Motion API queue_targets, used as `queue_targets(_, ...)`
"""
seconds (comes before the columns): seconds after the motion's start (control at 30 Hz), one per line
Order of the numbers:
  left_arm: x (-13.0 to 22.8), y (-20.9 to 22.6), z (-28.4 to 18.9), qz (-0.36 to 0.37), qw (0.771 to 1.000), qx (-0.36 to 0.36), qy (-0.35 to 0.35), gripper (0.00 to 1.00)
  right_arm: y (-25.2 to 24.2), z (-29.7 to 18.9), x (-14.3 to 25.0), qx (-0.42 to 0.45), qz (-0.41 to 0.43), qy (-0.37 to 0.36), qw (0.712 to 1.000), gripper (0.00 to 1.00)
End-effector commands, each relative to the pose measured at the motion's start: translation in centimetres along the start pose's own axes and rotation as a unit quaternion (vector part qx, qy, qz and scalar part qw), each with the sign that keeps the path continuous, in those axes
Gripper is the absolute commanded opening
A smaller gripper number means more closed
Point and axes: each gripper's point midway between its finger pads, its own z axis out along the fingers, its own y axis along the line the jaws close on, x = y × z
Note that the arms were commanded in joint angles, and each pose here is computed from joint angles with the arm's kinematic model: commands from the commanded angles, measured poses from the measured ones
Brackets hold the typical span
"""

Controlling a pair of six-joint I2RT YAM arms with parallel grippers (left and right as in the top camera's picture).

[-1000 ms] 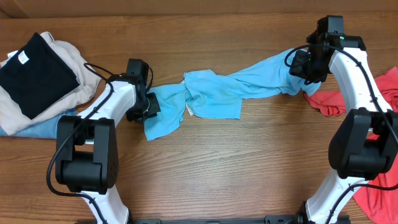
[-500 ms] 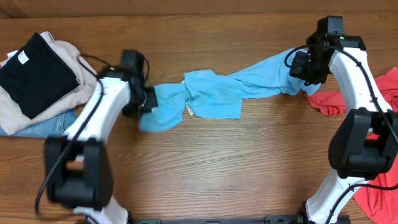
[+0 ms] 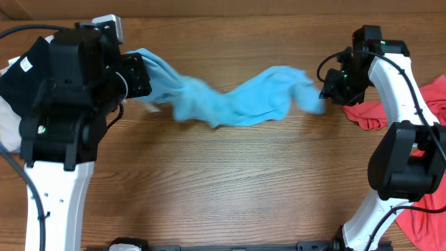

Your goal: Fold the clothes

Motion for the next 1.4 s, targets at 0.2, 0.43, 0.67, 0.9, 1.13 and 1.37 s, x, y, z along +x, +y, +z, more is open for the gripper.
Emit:
queue_targets(0.2, -0.8, -0.1, 0.4, 0.011, 1.000, -0.002, -0.012, 0.04, 11.1, 0.3, 4.1, -0.089, -0.215, 0.026, 0.972, 0.43)
queue_targets(0.43, -7.2, -3.8, -2.8, 0.016, 0.989, 0.072, -0.131, 0.04, 16.5, 1.4, 7.1, -0.096, -0.293, 0.034, 0.951, 0.43)
queue_targets(0.67, -13.2, -7.2, -10.3, 0.012, 0.959, 0.140, -0.248, 0.04, 18.2, -0.4, 8.0, -0.124, -0.334, 0.017, 0.934, 0.43)
queue_targets(0.9, -12.7, -7.0, -10.2, 0.010, 0.963, 0.135, -0.233, 0.04, 23.0, -3.3, 10.4, -0.160, -0.424, -0.032, 0.891, 0.50)
queue_targets(1.13, -12.5, -7.0, -9.9, 0.011, 0.964, 0.136, -0.227, 0.04, 29.0, -3.8, 14.8, -0.233, -0.483, -0.033, 0.843, 0.51)
queue_targets(1.37, -12.2, -6.7, -9.4, 0.013, 0.967, 0.127, -0.218, 0.04, 32.2, -4.5, 18.7, -0.290, -0.516, -0.014, 0.806, 0.52)
